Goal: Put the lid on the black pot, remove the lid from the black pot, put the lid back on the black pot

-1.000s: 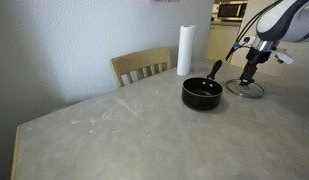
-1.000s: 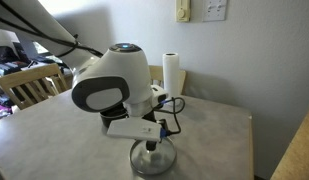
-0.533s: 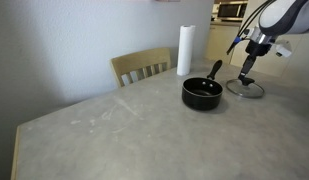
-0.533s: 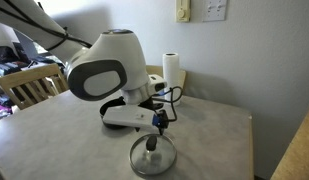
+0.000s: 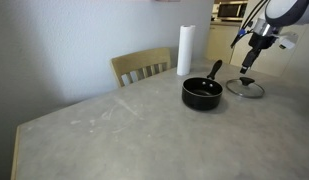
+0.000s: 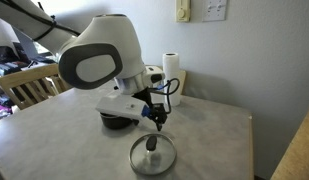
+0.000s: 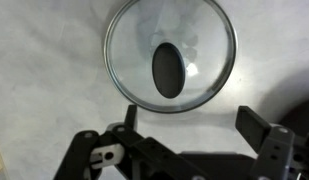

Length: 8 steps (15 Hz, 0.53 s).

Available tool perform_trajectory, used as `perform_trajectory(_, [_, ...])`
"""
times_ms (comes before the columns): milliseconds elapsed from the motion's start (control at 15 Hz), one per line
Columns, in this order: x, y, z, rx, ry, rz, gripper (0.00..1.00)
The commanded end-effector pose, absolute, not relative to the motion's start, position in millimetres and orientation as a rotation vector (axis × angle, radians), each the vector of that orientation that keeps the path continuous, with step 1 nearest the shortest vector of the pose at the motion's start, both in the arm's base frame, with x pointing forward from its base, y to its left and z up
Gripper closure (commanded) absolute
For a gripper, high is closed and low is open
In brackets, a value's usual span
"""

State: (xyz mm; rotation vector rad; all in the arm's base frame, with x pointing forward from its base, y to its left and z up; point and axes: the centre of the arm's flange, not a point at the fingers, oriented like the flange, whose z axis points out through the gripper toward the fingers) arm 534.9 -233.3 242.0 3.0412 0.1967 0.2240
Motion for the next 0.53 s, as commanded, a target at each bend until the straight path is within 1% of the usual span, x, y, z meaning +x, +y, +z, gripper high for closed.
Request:
perform_trajectory(0, [523,-231,255,3.049,0.151,0.187,0.0])
perform_trajectory(467, [526,-235,239,3.067,0.137,0.164,0.0])
